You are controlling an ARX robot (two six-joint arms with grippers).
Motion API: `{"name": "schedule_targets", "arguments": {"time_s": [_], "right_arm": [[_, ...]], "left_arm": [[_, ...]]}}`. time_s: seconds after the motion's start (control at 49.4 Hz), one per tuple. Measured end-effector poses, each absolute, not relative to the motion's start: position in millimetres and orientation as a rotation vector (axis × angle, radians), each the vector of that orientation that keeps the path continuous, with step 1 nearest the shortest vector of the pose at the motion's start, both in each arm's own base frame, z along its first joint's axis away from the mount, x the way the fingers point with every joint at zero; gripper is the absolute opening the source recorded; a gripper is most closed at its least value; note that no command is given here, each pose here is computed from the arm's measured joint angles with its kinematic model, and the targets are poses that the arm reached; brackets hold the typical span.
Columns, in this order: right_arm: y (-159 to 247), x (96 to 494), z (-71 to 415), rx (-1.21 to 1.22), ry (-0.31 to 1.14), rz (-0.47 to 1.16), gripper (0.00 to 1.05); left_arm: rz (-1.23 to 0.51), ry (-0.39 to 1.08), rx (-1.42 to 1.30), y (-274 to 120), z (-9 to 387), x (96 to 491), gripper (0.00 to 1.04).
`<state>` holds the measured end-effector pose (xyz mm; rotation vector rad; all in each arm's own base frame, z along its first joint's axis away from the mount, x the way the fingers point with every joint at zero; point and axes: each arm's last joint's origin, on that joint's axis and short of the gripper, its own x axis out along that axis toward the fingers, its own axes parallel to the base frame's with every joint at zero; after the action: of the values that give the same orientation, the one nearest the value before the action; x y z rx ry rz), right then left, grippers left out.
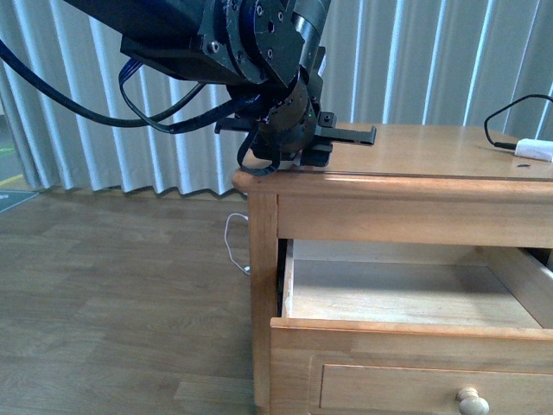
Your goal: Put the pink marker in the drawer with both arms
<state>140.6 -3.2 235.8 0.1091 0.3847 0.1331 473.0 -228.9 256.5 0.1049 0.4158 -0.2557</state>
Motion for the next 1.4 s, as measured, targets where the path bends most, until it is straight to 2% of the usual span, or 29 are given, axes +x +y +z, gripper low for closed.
{"name": "schedule_targets", "arguments": {"time_s": [0.344, 0.647, 0.809, 1.011, 1.396], "right_arm": [[-3.2, 140.7, 235.7, 0.109, 0.385, 0.133, 0.96], [-3.2, 140.7, 235.7, 0.11, 0.385, 0.133, 0.96], [-3.2, 140.7, 235.7, 0.11, 0.385, 0.133, 0.96], [-3.2, 140.7, 235.7, 0.109, 0.385, 0.133, 0.96], [-3.2, 140.7, 235.7, 0.109, 0.385, 0.133, 0.96]], "left_arm": [[-0.448, 0.322, 0.084, -216.3, 262.2, 452.4, 0.15], [-0.668, 0.181, 0.167, -191.0, 304.9, 392.7, 0.15], [-0.736, 0.147, 0.242, -185.4, 306.6, 366.1, 0.15], [-0.769, 0.187, 0.343, -200.4, 277.1, 353.7, 0.15], [-0.752, 0.34, 0.421, -239.4, 181.7, 366.6, 0.15]]}}
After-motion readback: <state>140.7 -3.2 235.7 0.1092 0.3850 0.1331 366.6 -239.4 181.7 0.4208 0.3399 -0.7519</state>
